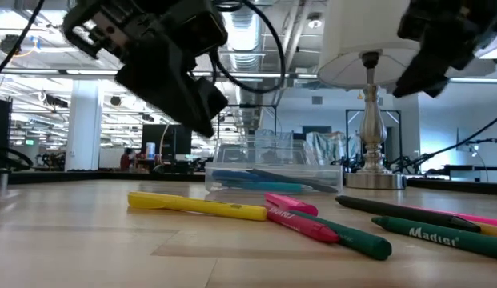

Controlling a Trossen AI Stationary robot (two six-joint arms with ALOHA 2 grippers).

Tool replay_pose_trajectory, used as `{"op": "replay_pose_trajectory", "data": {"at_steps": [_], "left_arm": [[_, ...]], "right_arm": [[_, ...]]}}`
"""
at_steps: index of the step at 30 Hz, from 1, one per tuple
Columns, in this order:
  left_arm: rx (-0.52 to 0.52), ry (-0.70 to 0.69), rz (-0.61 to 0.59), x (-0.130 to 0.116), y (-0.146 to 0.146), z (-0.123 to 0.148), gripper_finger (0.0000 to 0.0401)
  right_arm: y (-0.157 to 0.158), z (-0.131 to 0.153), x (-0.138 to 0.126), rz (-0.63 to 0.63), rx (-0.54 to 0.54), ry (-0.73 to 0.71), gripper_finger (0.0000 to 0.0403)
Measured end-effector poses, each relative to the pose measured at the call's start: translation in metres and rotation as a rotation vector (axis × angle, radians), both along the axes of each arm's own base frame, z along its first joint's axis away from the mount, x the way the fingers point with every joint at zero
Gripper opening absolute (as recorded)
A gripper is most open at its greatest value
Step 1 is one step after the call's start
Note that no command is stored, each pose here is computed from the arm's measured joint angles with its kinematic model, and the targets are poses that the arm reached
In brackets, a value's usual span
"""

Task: Pick & place school supplies into a supply box
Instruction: Put the yellow pen into the transparent supply box

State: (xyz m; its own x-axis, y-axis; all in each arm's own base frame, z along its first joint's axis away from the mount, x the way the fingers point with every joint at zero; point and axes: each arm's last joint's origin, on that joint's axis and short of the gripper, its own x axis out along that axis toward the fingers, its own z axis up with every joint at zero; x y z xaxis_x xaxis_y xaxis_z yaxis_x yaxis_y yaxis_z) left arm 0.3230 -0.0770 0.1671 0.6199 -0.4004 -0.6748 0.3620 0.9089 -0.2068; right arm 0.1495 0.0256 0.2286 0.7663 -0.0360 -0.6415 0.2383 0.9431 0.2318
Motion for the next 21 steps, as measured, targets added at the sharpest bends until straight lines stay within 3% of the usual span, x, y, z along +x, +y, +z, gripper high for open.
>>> {"op": "replay_pose_trajectory", "data": {"at_steps": [10,21], "left_arm": [[0.169,0.142,-0.049,0.019,-0.027,-0.024,0.0109],[0.215,0.266,-0.062,0.03,-0.034,-0.037,0.0109]], "right_arm": [[0.005,-0.008,-0.013,0.021,-0.01,0.055,0.0111],[0.006,-0.01,-0.019,0.043,-0.017,0.091,0.0111]]}}
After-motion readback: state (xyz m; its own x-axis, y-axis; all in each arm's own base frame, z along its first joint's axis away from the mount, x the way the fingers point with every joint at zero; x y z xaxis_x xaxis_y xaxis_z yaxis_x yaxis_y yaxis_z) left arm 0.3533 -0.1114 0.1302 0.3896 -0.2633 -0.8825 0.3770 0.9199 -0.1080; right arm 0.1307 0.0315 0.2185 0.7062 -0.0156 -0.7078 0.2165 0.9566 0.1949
